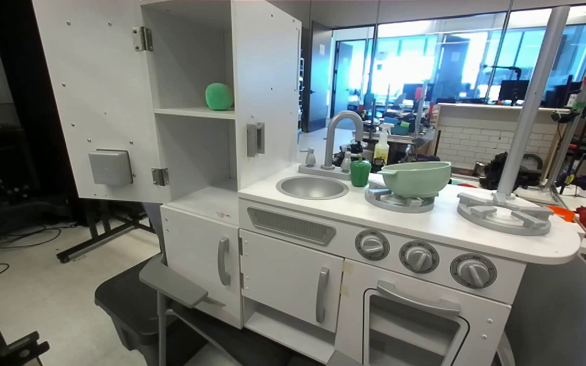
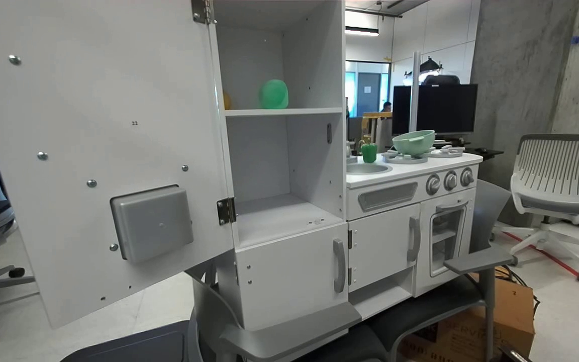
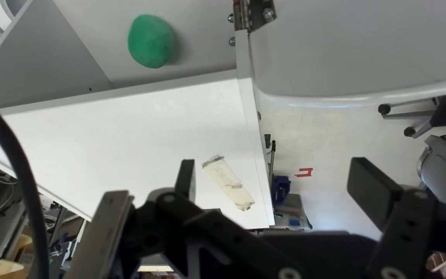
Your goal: Put the green and orange sponges inside the top part of the fridge then close it
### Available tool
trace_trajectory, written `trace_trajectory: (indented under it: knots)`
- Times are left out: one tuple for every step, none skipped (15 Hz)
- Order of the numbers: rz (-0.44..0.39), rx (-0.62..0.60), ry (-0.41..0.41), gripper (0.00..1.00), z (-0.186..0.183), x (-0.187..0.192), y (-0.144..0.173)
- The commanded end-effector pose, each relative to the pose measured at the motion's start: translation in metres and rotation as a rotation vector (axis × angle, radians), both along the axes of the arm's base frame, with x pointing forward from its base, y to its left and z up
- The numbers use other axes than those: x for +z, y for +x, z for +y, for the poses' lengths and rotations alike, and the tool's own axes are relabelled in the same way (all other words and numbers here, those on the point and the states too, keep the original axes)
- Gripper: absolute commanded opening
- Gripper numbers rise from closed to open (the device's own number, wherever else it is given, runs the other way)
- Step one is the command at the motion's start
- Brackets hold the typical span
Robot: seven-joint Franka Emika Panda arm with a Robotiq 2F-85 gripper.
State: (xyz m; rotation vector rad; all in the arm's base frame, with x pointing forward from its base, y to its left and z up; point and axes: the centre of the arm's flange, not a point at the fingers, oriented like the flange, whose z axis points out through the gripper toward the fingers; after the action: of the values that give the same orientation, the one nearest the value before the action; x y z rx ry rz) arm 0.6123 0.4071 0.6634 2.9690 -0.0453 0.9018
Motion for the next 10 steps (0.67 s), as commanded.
trace_trajectory:
  knots:
    - [-0.013,-0.013,-0.003,1.00,0.048,0.026,0.052]
    - [-0.007,-0.011,-0.008,1.00,0.050,0.022,0.053]
    - [0.002,-0.009,-0.013,1.00,0.051,0.017,0.055]
    - [0.014,-0.005,-0.022,1.00,0.053,0.013,0.055]
    - [0.032,0.004,-0.031,1.00,0.054,0.011,0.055]
    - [0.058,0.013,-0.042,1.00,0.055,0.010,0.055]
    - [0.079,0.020,-0.056,1.00,0.055,0.009,0.054]
    - [0.100,0.028,-0.067,1.00,0.054,0.009,0.053]
    - [0.123,0.039,-0.078,1.00,0.051,0.010,0.051]
    - [0.143,0.046,-0.093,1.00,0.049,0.011,0.048]
